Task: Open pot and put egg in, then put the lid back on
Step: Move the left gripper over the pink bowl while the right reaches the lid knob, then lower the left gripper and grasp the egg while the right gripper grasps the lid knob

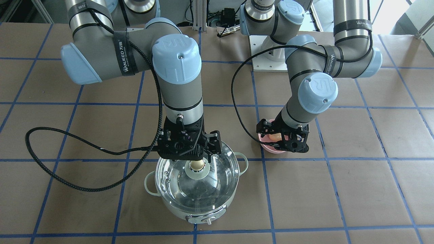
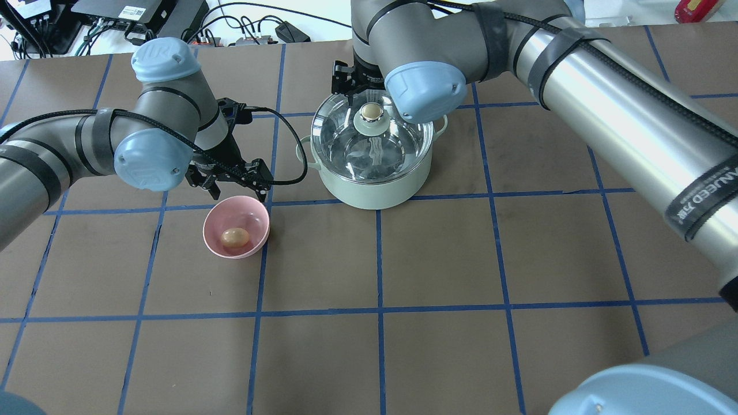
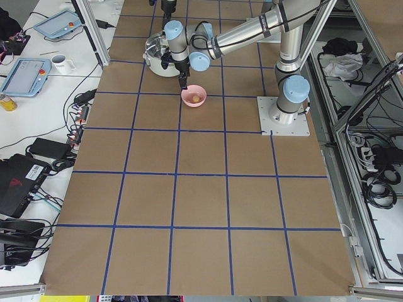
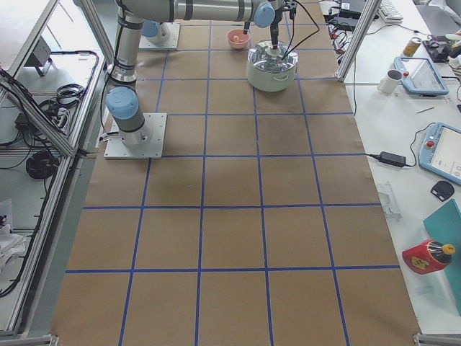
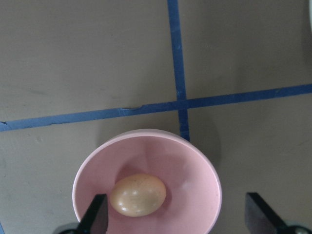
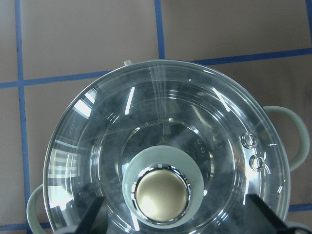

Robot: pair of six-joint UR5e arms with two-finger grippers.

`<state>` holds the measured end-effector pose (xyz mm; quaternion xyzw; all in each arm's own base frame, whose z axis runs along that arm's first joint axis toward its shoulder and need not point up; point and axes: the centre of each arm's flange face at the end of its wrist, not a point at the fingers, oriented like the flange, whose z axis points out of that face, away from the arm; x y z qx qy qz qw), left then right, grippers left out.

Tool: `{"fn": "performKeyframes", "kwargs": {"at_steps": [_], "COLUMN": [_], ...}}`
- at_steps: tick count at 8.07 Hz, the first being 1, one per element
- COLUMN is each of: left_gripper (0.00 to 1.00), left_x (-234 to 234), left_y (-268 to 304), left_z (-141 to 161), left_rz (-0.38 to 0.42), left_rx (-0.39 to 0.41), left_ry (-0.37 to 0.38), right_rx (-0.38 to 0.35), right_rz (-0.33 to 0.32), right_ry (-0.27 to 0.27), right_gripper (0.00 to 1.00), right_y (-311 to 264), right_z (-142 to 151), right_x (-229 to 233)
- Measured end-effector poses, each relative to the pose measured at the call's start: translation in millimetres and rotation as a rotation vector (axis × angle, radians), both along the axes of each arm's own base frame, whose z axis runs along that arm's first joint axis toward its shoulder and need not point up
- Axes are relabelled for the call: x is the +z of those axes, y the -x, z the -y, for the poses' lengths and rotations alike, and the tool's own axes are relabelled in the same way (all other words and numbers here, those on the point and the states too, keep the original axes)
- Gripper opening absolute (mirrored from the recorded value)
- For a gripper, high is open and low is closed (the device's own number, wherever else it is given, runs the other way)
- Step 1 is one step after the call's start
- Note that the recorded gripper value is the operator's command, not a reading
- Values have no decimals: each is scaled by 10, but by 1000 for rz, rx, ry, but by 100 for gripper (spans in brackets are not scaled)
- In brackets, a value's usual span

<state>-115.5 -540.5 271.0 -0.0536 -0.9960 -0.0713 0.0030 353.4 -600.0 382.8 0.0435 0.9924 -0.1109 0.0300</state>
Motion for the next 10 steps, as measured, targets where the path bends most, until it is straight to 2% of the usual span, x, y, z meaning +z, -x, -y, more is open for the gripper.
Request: {"fn": "performKeyframes", "kwargs": {"at_steps": [2, 4, 5, 7, 8, 10], "left_gripper": [100, 100, 100, 100, 100, 100], "left_x": [-262, -469, -543, -645, -650, -721], "left_y": [-225, -306, -303, -292, -287, -283], "left_z": [27, -75, -153, -266, -290, -295], "left_rz": [10, 28, 34, 39, 40, 36], "left_rx": [17, 33, 44, 70, 83, 93], "left_ry": [-32, -62, -78, -107, -110, -125], "right_rx": [22, 36, 39, 59, 59, 58], "right_rz": [-17, -23, -26, -51, -57, -60], "right_ry": [-11, -15, -16, -11, -9, -7], "right_gripper": [100, 100, 97, 81, 76, 76], "right_y": [-149, -195, -194, -177, -170, -165], "right_z": [23, 37, 37, 40, 39, 36], "right_x": [-247, -345, -362, -375, -373, -364]}}
